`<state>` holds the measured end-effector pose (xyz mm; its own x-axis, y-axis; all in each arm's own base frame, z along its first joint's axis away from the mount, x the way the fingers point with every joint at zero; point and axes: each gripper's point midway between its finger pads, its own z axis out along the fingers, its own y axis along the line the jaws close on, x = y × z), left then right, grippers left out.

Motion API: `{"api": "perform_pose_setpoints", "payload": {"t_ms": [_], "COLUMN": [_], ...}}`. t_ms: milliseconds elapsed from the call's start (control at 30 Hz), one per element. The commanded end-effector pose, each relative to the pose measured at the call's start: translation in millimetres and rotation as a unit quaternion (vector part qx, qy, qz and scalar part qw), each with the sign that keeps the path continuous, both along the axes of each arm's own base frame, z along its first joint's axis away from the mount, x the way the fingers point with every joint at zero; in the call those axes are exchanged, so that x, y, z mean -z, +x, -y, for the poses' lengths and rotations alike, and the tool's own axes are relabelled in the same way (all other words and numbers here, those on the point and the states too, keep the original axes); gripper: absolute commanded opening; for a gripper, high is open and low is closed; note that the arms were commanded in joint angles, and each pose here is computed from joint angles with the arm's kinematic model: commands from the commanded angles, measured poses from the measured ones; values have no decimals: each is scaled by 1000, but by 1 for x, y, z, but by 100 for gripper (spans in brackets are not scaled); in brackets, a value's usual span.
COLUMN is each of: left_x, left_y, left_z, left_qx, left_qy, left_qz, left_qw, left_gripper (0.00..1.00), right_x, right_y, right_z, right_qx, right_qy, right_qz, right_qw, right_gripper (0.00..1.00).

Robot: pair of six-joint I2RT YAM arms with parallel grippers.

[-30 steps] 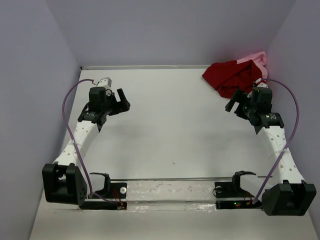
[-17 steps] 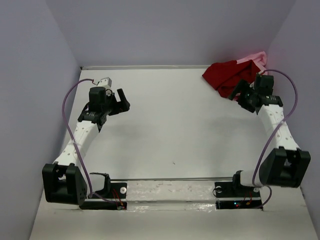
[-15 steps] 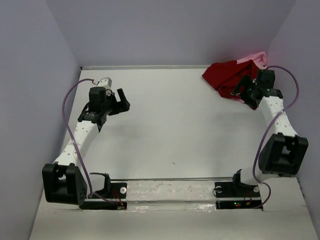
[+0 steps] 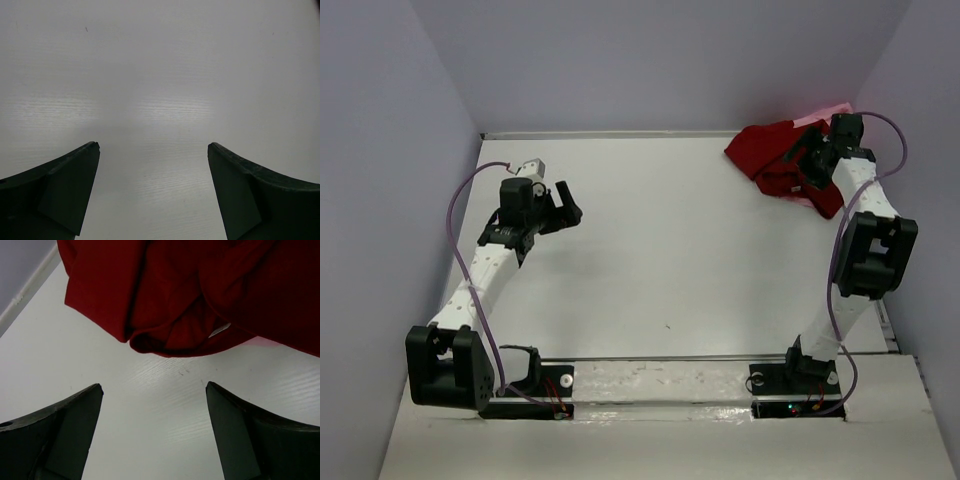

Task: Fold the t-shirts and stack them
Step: Grab crumpled tshirt from the corner of the board with the right arm

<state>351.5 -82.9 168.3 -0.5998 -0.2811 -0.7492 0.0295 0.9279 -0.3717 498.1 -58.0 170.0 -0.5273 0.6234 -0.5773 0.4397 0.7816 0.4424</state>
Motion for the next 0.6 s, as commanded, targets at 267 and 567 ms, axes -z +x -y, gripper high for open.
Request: {"api": "perform_pose_setpoints", "payload": {"t_ms": [267,567], "left_x": [-15,-13], "left_y": [-2,-4], "left_z": [2,1], "left_qx": [10,7], "left_qy": [4,3], "left_qz": [27,27], "left_qw": [1000,1000], "left_gripper": [99,99], "right_x": [10,23], "right_y": [39,37], "right_z": [54,80], "right_qx": [40,57], "right_qy": [-103,-169], "right_qz": [-19,-53], "right_qw": [994,983], "right_gripper": [89,87]}}
